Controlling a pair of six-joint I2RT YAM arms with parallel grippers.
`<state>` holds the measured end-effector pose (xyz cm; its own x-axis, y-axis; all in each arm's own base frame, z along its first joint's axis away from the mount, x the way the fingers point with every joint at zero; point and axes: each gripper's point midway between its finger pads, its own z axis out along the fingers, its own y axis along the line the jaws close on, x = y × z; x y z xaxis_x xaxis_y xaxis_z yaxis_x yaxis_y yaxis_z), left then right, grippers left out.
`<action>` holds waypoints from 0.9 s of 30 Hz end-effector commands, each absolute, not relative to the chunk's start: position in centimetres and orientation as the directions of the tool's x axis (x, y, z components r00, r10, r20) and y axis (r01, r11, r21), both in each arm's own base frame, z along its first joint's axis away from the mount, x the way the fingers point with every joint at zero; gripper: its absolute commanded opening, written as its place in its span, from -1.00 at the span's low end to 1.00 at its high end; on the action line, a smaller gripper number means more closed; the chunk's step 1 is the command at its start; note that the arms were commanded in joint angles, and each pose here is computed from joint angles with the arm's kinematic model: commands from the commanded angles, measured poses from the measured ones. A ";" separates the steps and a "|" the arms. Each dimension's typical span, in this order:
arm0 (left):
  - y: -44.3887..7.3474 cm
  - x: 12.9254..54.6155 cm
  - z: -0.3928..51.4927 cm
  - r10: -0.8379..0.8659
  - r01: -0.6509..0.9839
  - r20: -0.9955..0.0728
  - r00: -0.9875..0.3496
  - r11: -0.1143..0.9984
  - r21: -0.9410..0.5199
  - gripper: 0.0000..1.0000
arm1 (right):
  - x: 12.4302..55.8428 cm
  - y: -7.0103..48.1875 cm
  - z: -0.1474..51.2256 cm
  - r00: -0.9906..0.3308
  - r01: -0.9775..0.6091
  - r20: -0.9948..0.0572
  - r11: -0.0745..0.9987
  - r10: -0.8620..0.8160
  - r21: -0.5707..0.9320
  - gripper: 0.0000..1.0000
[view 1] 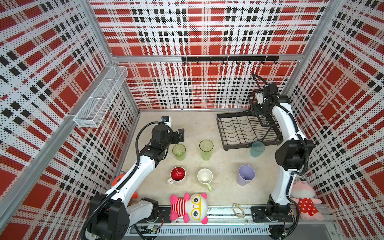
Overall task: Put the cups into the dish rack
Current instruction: 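Grasp the dish rack frame with the right gripper and pull it toward the table center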
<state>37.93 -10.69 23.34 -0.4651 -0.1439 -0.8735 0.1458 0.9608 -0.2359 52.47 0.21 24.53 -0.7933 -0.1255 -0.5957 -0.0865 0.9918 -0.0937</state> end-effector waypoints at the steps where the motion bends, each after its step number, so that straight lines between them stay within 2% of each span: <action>1: -10.2 38.0 22.8 -0.152 0.123 -0.869 -0.472 0.964 -0.236 0.96 | 52.3 0.3 23.8 -0.804 -0.126 -0.572 0.987 -0.163 -0.103 0.30; 8: -9.9 38.1 22.8 -0.156 0.112 -0.869 -0.469 0.966 -0.233 0.96 | 52.7 2.8 25.1 -0.752 -0.220 -0.602 0.963 -0.268 -0.153 0.14; 12: -9.7 38.1 23.0 -0.159 0.104 -0.872 -0.463 0.967 -0.232 0.96 | 52.9 5.2 25.4 -0.714 -0.293 -0.599 0.932 -0.361 -0.213 0.13; 21: -9.3 38.2 22.9 -0.166 0.096 -0.871 -0.463 0.967 -0.235 0.96 | 52.8 11.4 24.9 -0.610 -0.471 -0.558 0.823 -0.563 -0.316 0.07; 27: -9.5 38.1 22.9 -0.175 0.104 -0.868 -0.465 0.963 -0.250 0.97 | 52.4 14.9 26.1 -0.469 -0.571 -0.553 0.714 -0.689 -0.405 -0.04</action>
<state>38.22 -9.64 23.24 -0.4616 -0.1672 -0.8712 0.1037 0.9652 -0.2402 52.68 10.39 25.19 -0.6249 -0.5664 -0.5373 -0.4233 0.8241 -0.3764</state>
